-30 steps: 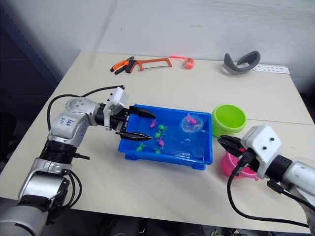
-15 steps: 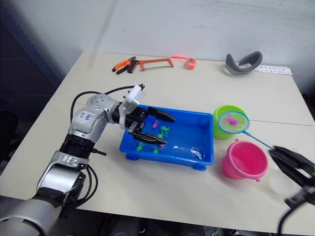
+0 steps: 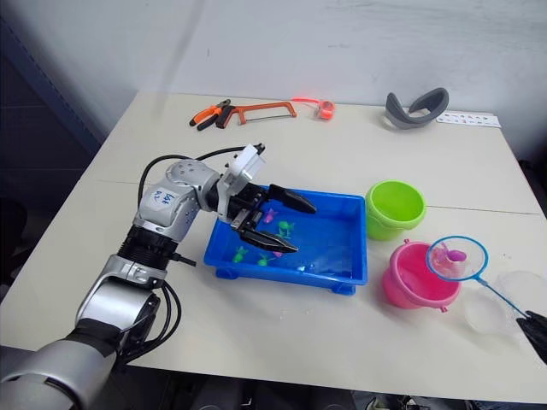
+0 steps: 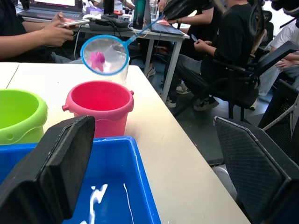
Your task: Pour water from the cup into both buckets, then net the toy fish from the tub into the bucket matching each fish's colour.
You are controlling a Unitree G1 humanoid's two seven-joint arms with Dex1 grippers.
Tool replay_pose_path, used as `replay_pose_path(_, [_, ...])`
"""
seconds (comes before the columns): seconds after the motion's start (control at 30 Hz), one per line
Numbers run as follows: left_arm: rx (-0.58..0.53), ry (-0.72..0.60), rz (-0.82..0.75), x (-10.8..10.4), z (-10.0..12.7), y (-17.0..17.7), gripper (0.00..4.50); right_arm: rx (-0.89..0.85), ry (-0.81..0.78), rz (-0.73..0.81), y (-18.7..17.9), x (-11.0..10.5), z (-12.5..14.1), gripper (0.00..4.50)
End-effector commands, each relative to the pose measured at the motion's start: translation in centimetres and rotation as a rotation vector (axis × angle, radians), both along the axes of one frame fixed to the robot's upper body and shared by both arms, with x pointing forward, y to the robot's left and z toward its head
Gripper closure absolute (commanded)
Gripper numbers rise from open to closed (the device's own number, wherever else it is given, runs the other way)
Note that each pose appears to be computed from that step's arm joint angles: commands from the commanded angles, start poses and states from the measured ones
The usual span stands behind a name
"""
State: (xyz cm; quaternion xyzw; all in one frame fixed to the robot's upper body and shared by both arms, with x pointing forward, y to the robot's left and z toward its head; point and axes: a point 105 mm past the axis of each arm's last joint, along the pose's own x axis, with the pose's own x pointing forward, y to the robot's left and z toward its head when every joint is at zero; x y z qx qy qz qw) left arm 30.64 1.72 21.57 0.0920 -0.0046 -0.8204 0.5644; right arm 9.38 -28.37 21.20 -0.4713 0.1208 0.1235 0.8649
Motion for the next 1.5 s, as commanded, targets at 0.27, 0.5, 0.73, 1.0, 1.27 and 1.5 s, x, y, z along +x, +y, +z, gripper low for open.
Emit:
replay_pose_path(0.27, [-0.009, -0.052, -0.016, -0.1, 1.0, 0.1, 0.06, -0.906, -0.049, 0.308, -1.2, 0.9, -1.4, 4.50])
replay_pose_path(0.5, [-0.012, -0.054, -0.004, 0.0, 0.9, 0.1, 0.06, -1.036, -0.080, 0.380, -1.7, 1.3, -1.0, 4.50])
replay_pose_path(0.73, [0.018, -0.049, 0.042, 0.6, 0.1, 0.9, 0.06, -0.610, -0.180, 0.261, -1.5, 2.4, 1.4, 4.50])
replay_pose_path(1.0, [0.137, -0.069, 0.188, 1.9, -2.4, 5.0, 0.06, 0.192, -0.113, 0.359, 5.5, 7.3, 2.9, 4.50])
replay_pose_path(1.27, [0.239, -0.072, 0.335, 1.9, -3.4, 9.8, 0.06, 0.284, 0.154, 0.573, 10.1, 12.0, 0.5, 4.50])
replay_pose_path(1.5, [0.324, -0.098, 0.429, 0.9, -4.0, 13.1, 0.06, 0.209, 0.325, 0.701, 11.0, 14.4, -3.4, 4.50])
